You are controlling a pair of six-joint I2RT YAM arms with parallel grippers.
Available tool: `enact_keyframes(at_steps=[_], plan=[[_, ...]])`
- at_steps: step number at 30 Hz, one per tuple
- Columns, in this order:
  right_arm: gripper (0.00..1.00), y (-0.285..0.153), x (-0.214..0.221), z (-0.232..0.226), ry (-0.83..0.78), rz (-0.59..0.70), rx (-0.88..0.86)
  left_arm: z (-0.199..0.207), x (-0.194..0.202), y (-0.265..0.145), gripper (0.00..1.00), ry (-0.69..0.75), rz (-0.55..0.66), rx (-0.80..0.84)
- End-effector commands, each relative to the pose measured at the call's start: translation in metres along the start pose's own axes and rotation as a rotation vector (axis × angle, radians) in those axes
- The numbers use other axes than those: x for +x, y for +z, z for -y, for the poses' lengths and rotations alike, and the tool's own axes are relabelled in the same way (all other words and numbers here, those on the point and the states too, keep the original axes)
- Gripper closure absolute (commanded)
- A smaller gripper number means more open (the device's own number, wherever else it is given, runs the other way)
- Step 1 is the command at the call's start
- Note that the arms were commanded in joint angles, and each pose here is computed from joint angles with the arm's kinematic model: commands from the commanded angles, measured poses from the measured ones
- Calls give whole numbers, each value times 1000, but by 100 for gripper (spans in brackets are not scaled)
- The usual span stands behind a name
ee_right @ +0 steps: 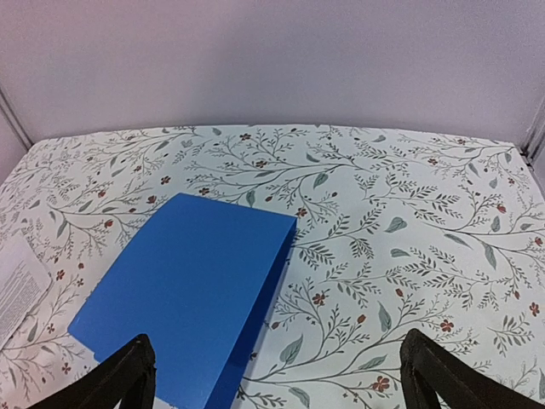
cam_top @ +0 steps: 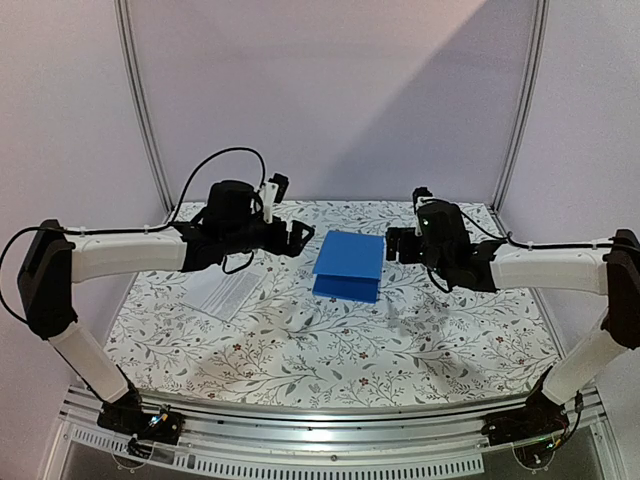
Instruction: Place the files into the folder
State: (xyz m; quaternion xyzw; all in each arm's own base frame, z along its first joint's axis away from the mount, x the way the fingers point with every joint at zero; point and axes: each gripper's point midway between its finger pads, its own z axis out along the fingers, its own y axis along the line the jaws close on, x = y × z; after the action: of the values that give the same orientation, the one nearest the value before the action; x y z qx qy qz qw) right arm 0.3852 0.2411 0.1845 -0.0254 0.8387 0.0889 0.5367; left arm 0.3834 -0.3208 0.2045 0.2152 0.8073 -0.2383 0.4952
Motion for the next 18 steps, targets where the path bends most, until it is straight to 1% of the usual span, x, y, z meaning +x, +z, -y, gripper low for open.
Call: enact_keyframes(at_steps=[1, 4, 5, 6, 8, 10, 13, 15, 18], plan=[[1, 6, 9, 15, -19, -23, 97, -27, -14, -10, 2, 35, 26, -160], [1, 10, 26, -4, -76, -106, -50, -20, -13, -10, 5, 102, 22, -160], [1, 10, 29, -6, -105, -114, -93, -16, -12, -11, 5, 133, 21, -159], [1, 10, 31, -4, -102, -115, -111, -11, -12, -12, 6, 171, 22, -159], [1, 14, 26, 11, -23, -135, -116, 0, -10, -13, 8, 262, 23, -162], [1, 23, 31, 26, 108, -194, -119, 17, 0, -14, 12, 390, 12, -145], [1, 33, 50, 44, 276, -284, -134, 38, 22, -15, 11, 591, -7, -152], [2, 33, 60, 48, 357, -317, -161, 43, 31, -17, 11, 682, -1, -158], [2, 28, 69, 51, 394, -324, -176, 60, 35, -18, 11, 809, 37, -145]])
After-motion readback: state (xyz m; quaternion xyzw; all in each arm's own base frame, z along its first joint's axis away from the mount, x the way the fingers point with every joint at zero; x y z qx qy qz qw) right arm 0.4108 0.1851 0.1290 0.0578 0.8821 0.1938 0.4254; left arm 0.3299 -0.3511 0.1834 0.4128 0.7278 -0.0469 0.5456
